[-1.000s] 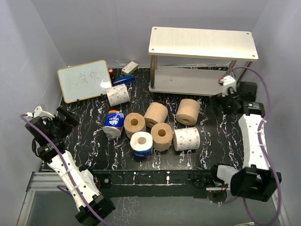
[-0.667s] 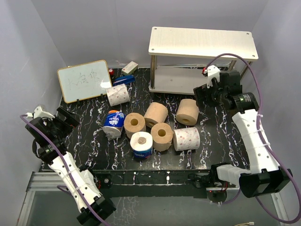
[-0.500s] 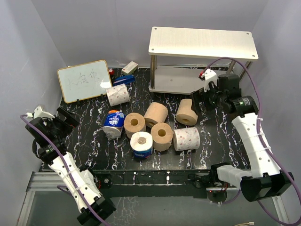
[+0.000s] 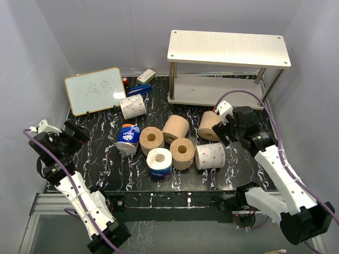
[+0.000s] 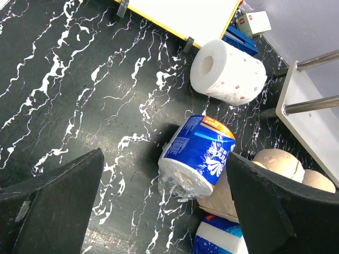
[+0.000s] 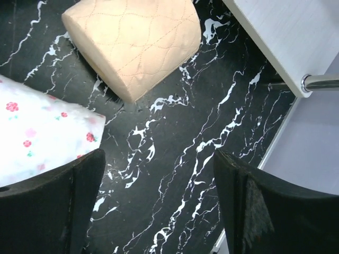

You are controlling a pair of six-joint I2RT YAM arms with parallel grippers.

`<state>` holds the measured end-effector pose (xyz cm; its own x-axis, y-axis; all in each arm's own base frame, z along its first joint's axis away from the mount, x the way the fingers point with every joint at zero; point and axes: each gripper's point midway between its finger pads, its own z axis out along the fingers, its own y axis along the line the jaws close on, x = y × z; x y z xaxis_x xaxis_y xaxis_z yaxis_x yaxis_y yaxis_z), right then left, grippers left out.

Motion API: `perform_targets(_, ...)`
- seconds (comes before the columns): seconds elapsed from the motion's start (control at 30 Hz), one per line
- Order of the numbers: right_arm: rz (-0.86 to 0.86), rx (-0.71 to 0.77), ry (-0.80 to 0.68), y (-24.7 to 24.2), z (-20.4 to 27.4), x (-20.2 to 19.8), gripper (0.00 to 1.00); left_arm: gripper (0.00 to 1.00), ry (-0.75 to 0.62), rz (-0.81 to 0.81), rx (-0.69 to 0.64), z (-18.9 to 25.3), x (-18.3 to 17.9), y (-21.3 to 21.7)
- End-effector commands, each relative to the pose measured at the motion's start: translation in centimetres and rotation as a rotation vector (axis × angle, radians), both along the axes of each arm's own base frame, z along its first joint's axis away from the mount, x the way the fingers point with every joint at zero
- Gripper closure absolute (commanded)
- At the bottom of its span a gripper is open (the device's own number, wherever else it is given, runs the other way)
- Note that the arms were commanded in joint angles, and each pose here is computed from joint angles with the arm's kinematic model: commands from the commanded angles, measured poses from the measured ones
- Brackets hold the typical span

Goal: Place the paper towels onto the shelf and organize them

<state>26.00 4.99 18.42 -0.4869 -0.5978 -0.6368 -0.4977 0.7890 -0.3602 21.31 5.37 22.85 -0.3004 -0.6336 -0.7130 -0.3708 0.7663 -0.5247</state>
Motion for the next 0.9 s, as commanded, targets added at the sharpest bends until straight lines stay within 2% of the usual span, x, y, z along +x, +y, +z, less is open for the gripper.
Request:
perform_targets(0.0, -0.005, -0.048, -0.050, 0.5, 1.0, 3.1, 0.23, 0.02, -0.009, -0.020, -0.007, 0.1, 0.3, -0.1)
perform_targets(0.1, 0.015, -0.063, -0.002, 2.3, -0.2, 3.3, 0.27, 0.02, -0.007, -0.023, -0.011, 0.1, 0.3, -0.2)
perform_targets(0.23, 0.071, -0.114, -0.028, 4.8, -1.2, 3.2, 0.26, 0.02, -0.010, -0.019, -0.005, 0.2, 0.2, -0.1)
perform_targets(0.43, 0.050, -0.148, -0.065, 5.3, -1.5, 5.2, 0.27, 0.02, -0.018, -0.014, 0.002, 0.3, 0.1, -0.2)
perform_targets(0.67, 0.033, -0.151, -0.007, 6.0, -3.9, 6.1, 0.41, 0.02, -0.016, -0.014, 0.002, 0.3, 0.1, -0.1)
perform_targets(0.87, 0.027, -0.141, 0.001, 6.3, -4.5, 6.2, 0.47, 0.02, -0.015, -0.012, 0.000, 0.3, 0.1, -0.1)
